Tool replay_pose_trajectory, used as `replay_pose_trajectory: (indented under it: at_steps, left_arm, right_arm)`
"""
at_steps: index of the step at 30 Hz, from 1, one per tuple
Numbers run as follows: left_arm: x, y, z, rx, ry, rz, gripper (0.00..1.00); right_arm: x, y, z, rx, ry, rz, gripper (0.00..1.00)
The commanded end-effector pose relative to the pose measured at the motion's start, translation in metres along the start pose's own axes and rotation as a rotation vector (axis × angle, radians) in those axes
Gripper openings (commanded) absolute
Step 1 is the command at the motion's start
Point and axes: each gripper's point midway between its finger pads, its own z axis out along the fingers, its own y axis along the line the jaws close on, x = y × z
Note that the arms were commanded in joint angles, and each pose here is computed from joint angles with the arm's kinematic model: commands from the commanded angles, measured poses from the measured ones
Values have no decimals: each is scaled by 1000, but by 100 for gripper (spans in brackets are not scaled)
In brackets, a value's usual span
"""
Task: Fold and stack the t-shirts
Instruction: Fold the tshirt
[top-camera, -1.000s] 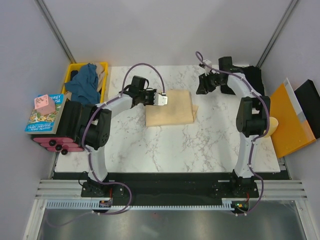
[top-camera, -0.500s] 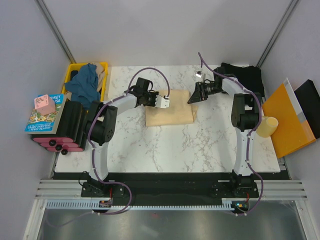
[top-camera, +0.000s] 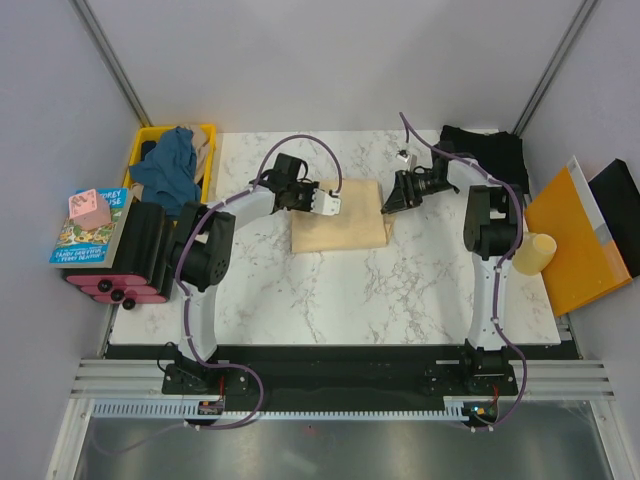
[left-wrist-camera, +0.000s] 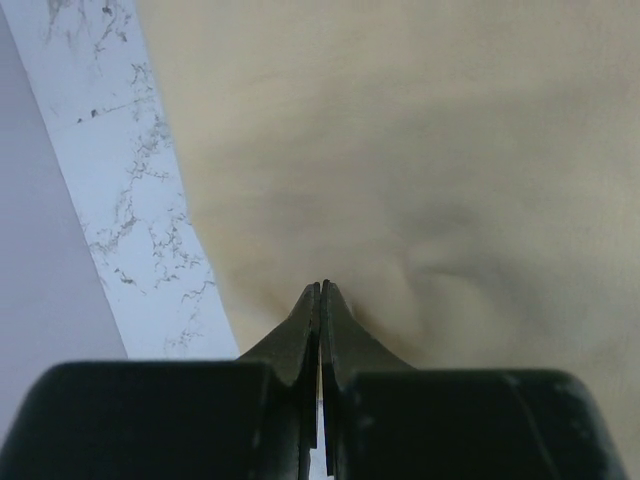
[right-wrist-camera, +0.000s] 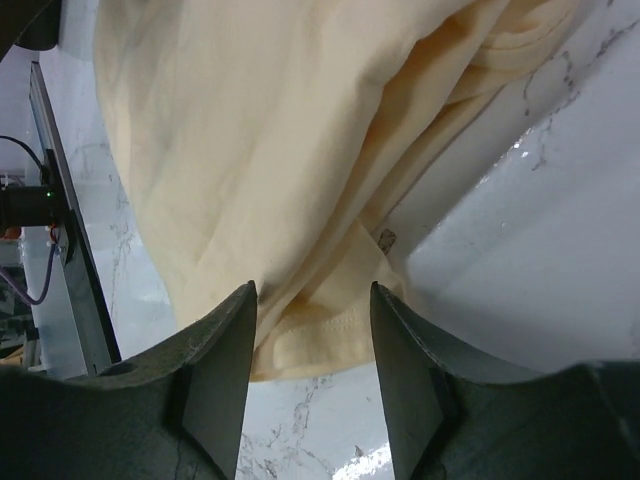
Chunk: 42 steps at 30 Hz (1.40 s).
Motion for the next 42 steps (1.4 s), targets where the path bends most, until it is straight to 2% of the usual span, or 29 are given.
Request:
replay_pose_trajectory:
  at_steps: [1, 3, 8, 13, 19, 22, 26, 33, 42]
  left_arm:
    - [-47, 57, -36, -132, -73, 72, 2]
    - [-64, 61, -41, -142, -103, 106, 2]
    - [-106, 64, -32, -140, -193, 170, 2]
    - [-124, 66, -8, -126, -228, 227, 2]
    - [-120, 42, 27, -71, -242, 261, 2]
    - [-112, 23, 40, -31, -230, 231, 2]
    - [-92, -3, 55, 20, -163, 186, 2]
    - [-76, -33, 58, 75, -95, 140, 2]
    - [-73, -39, 62, 84, -68, 92, 2]
  right_arm:
    - [-29, 24, -49, 45, -77, -73, 59]
    - [-14, 23, -60, 32, -60, -38, 63]
    - [38, 21, -56, -53, 17, 94, 72]
    - [53, 20, -46, -112, 26, 123, 77]
    - [39, 12, -35, -144, 4, 128, 79]
    - [34, 11, -25, -156, 1, 126, 80]
    - [33, 16, -10, -175, 11, 115, 79]
    - [27, 19, 9, -176, 12, 100, 80]
    - [19, 27, 42, -170, 32, 92, 79]
